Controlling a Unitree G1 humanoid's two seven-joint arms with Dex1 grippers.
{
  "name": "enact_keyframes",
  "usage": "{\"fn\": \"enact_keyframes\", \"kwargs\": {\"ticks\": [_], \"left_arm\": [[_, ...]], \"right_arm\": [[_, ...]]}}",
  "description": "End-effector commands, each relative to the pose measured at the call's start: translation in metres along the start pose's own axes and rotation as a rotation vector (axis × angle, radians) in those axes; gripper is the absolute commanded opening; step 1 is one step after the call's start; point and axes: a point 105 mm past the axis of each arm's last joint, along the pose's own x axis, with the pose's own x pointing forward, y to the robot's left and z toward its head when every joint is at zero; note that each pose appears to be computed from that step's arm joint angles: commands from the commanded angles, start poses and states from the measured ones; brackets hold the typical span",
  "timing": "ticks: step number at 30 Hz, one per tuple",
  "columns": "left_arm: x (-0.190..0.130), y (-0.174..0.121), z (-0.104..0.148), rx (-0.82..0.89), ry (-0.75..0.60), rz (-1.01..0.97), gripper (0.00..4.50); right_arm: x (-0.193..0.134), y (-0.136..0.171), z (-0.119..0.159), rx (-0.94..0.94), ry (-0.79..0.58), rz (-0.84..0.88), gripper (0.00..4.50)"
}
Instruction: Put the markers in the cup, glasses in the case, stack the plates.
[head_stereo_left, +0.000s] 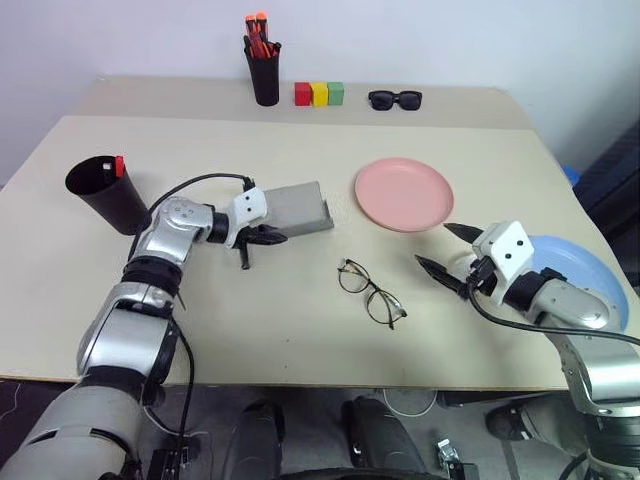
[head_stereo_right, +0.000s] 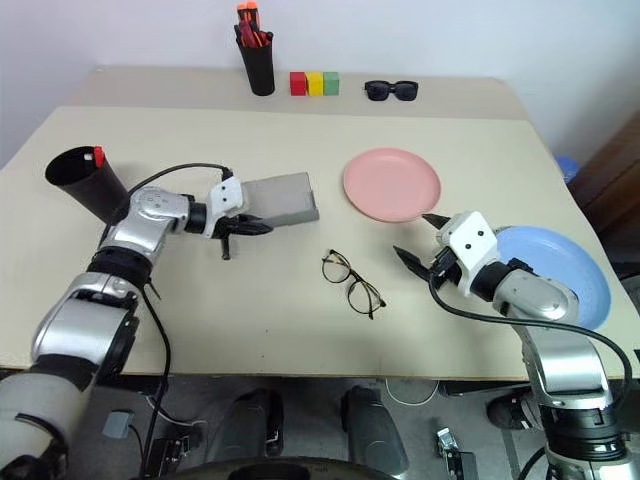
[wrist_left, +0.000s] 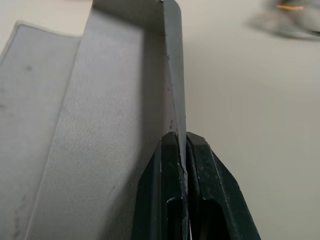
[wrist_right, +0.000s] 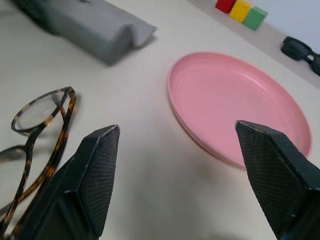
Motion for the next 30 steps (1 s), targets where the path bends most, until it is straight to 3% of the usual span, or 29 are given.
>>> {"fn": "enact_keyframes", "kwargs": {"ticks": [1,7,10,14,22,26,30], "left_arm": [[-0.013,-0.014,0.018,0.074,-0.023,-0.093,0.02],[-0.015,-0.026,0.018,0.079,0.032,-0.115,0.02],[-0.015,-0.028,0.017,0.063,0.04,-0.121,0.95],[-0.014,-0.024,0.019,0.12,0.023,-0.057,2.87],[-0.027,-0.022,0.031,0.103,-0.064,0.048,2.87],[-0.036,-0.036,0.034,0.034,-0.109,0.055,2.87],[-0.035,-0.053,0.023,-0.006,-0.063,0.048,2.87]], "right_arm": [[-0.004,-0.001,0.016,-0.035,-0.037,0.007,3.78],[0.0,0.006,0.015,-0.024,-0.035,0.046,3.78],[0.003,0.01,0.015,-0.02,-0.036,0.068,3.78],[0.006,0.017,0.016,0.005,-0.019,0.129,3.78],[0.018,0.034,0.025,0.06,0.05,0.201,3.78],[0.019,0.043,0.018,0.076,0.129,0.233,3.78],[0.02,0.05,0.019,0.1,0.132,0.256,3.78]]}}
